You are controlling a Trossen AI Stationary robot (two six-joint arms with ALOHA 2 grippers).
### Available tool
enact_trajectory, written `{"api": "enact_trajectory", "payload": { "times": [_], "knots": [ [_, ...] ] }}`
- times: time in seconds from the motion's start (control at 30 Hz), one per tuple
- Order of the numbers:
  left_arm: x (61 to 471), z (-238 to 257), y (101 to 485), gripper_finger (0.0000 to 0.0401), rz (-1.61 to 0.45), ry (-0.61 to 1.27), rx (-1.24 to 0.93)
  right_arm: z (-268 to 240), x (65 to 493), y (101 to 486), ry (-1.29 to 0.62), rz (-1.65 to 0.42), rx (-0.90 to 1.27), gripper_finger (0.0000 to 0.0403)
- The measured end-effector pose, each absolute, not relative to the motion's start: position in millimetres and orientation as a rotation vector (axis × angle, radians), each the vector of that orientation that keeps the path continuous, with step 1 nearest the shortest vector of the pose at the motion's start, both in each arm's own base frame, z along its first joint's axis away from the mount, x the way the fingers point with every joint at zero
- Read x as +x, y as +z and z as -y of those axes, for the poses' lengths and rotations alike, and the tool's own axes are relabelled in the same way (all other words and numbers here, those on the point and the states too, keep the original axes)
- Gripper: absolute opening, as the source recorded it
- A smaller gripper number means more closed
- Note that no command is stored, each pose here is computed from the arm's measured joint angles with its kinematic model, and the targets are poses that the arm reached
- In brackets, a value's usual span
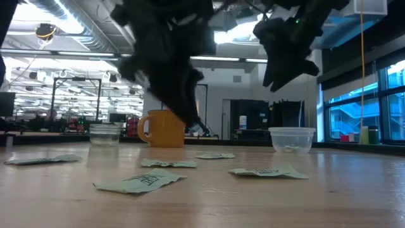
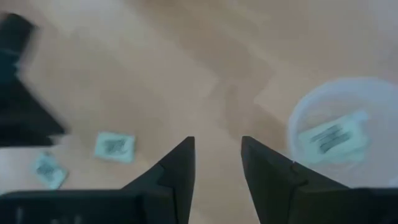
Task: Pick and place Stevia / Truvia into bins
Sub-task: Put the stevia packet into the transparent container
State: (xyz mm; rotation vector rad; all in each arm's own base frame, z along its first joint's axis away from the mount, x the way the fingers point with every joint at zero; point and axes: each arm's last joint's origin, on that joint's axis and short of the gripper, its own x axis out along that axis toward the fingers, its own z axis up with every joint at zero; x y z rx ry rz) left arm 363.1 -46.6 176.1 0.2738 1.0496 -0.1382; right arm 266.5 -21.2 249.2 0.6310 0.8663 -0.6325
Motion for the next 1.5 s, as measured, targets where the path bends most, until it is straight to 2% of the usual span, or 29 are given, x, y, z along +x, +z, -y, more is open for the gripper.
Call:
{"api": "enact_trajectory", "payload": {
  "times": [0.27, 0.63, 1.0, 1.13, 1.5],
  "knots": [
    [376.6, 56.4, 134.2, 0.0075, -1.082, -0.063, 0.33, -11.8, 267.9, 247.2, -0.622, -0.832, 0.662, 0.0134],
    [379.1, 48.7, 137.6, 0.0047, -1.063, -0.08, 0.203, -48.5, 258.7, 228.6, -0.62, -0.819, 0.735, 0.0134],
    [382.9, 31.5, 135.0, 0.0017, -1.058, -0.014, 0.106, -62.4, 263.0, 233.4, -0.559, -0.74, 0.76, 0.0134],
    [388.5, 35.2, 124.6, 0.0008, -1.047, -0.065, 0.074, -64.6, 260.1, 231.7, -0.573, -0.763, 0.762, 0.0134],
    [394.4, 47.9, 111.4, 0.0006, -1.005, -0.102, 0.187, -76.6, 241.6, 215.6, -0.644, -0.887, 0.821, 0.0134]
  ]
}}
